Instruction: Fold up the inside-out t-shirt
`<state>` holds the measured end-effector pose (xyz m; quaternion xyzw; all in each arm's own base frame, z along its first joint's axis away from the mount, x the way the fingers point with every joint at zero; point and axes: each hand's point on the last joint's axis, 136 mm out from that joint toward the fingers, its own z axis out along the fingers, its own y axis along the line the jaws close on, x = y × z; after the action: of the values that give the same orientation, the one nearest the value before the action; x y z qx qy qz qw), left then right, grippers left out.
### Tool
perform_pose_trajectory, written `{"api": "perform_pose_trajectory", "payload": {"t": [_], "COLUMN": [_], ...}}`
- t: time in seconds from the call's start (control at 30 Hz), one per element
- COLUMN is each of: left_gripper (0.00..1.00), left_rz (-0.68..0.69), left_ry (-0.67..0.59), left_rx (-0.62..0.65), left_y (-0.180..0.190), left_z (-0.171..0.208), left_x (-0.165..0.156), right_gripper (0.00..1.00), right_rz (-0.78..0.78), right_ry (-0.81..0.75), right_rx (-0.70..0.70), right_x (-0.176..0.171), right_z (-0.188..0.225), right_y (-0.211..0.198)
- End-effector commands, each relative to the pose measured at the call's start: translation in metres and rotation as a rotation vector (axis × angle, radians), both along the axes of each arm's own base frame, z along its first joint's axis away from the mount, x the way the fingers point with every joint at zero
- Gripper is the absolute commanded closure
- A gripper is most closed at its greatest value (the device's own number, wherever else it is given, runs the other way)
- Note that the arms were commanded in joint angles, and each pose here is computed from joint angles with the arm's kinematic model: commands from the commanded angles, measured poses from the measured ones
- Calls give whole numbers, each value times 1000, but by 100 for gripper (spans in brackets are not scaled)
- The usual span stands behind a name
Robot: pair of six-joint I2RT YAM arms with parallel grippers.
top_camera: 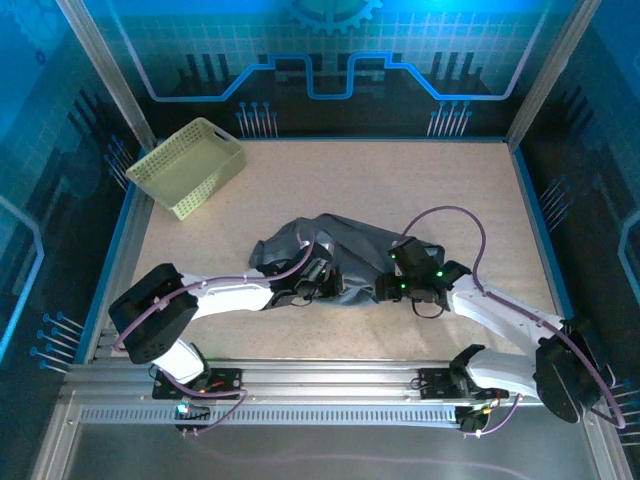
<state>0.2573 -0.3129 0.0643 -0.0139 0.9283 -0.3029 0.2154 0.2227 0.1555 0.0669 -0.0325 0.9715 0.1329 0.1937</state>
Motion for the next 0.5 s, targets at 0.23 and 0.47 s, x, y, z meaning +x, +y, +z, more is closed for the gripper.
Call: {"api": "perform_pose_trajectory", "payload": {"t": [0.23,0.47], "left_gripper": [92,92], "left_rz": [-16,5], "left_ry": [-22,-43], "left_rx": [24,47], "left_y": [-5,0], "left_z": [3,1], "left_x": [4,9], "right_gripper": [98,100], "right_rz": [-13,53], "right_ry": [-38,-125], "right_rx": [-45,3], "right_x": [7,-10], "right_z": [24,117], "right_y": [-3,-4]}}
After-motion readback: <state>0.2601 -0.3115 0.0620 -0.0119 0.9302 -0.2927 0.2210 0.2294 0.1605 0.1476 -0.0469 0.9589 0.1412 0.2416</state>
